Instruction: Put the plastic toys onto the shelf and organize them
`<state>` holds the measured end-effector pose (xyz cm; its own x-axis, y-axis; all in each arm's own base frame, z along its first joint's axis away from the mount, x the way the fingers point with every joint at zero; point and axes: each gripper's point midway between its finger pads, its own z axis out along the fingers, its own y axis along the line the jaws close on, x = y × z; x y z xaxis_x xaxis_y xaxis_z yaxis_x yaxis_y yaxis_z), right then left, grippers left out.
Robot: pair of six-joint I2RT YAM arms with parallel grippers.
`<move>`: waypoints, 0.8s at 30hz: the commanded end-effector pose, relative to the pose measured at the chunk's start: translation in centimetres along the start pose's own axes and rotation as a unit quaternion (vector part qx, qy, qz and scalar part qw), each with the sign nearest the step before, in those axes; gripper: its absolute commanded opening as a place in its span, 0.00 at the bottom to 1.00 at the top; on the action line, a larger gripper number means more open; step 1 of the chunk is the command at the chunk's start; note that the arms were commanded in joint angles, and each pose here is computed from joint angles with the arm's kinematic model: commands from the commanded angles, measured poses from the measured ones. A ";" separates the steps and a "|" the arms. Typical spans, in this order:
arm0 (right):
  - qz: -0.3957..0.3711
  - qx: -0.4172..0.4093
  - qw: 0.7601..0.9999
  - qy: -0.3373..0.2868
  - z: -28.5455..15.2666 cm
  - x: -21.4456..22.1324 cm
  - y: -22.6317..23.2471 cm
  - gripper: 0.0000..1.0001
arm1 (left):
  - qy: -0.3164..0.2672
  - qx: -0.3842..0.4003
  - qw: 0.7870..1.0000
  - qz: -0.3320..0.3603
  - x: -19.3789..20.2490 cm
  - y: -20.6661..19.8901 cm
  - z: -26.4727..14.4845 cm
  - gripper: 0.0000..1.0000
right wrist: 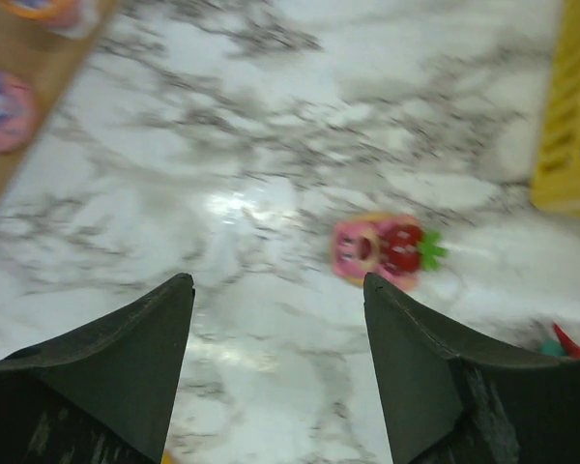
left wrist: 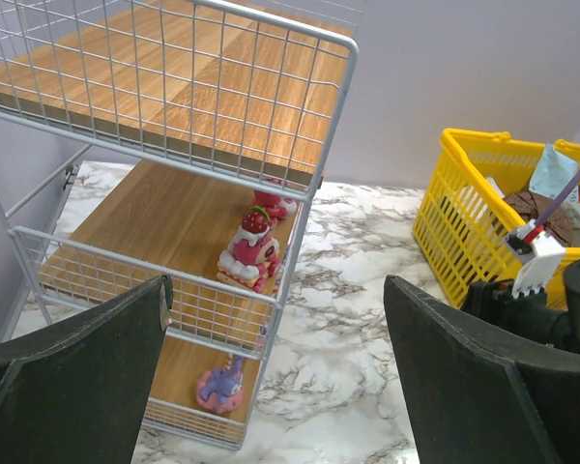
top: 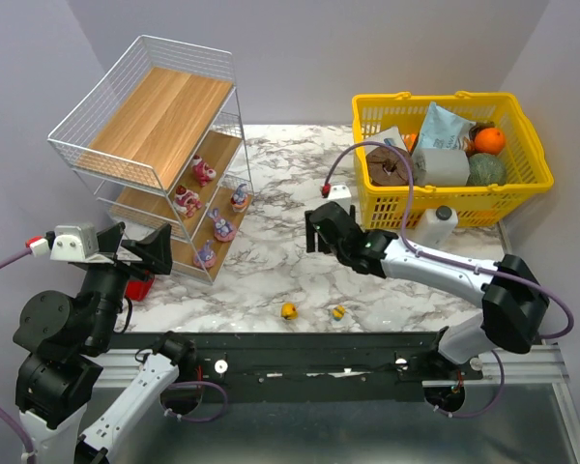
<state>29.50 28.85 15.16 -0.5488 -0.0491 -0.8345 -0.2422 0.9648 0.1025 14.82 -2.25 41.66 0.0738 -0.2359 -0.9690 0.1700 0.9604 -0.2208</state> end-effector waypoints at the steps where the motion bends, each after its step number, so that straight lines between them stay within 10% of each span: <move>1: 0.032 0.092 0.995 0.021 1.9 2.3 -5.2 0.78 | 0.006 0.005 1.000 -0.003 0.4 -0.1 -0.2 0.99; 24: 0.088 0.126 0.984 0.089 7.4 7.1 -9.2 0.50 | 0.011 0.000 1.000 0.003 0.8 0.1 -0.1 0.99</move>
<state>33.80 21.10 5.77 -0.6822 0.0831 -0.7264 0.0729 0.9963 0.0454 14.90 -2.30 41.44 0.0676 -0.2337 -0.9699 0.1690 0.9608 -0.2197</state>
